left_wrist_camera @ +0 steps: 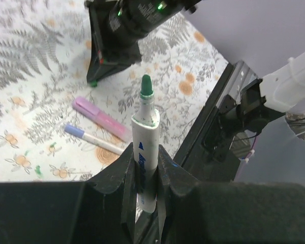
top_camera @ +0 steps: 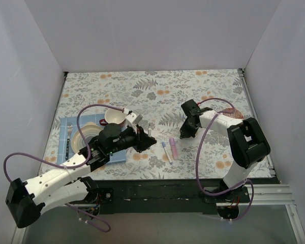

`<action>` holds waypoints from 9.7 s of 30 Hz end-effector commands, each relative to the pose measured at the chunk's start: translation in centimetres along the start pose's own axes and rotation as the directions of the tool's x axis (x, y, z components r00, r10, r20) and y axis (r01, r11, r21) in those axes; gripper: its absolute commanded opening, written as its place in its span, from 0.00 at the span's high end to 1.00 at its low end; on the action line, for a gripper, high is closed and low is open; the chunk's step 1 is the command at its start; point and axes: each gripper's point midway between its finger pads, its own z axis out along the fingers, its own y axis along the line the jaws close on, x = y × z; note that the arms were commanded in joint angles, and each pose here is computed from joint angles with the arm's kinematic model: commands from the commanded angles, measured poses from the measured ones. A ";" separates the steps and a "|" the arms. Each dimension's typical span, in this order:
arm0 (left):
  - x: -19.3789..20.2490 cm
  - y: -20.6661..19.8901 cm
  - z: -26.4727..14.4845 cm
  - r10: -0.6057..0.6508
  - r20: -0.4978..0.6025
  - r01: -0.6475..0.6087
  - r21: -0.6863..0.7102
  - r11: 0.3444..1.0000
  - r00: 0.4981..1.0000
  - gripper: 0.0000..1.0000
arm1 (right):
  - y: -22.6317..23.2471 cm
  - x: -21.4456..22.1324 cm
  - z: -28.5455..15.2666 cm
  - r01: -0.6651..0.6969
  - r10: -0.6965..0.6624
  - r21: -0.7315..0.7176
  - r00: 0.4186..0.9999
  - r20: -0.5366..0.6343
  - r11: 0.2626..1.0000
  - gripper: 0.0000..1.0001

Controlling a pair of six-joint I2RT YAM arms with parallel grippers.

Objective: Insert the pens into the pen caps

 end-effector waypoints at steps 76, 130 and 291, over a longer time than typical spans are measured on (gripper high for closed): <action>7.7 -1.7 8.1 -0.156 -0.220 0.219 0.299 0.929 0.963 1.00 | 7.8 6.7 -20.9 0.448 -0.280 -0.734 0.894 0.351 0.510 0.99; 3.3 -4.1 6.7 -0.111 -0.085 0.136 0.390 0.911 0.990 1.00 | 4.0 12.2 -21.2 0.571 -0.361 -0.804 0.794 0.489 0.166 0.99; -17.3 2.1 6.3 0.106 0.221 -0.179 0.339 0.924 0.969 1.00 | 3.3 28.0 -19.1 0.520 -0.716 -0.826 0.491 0.496 -0.216 0.99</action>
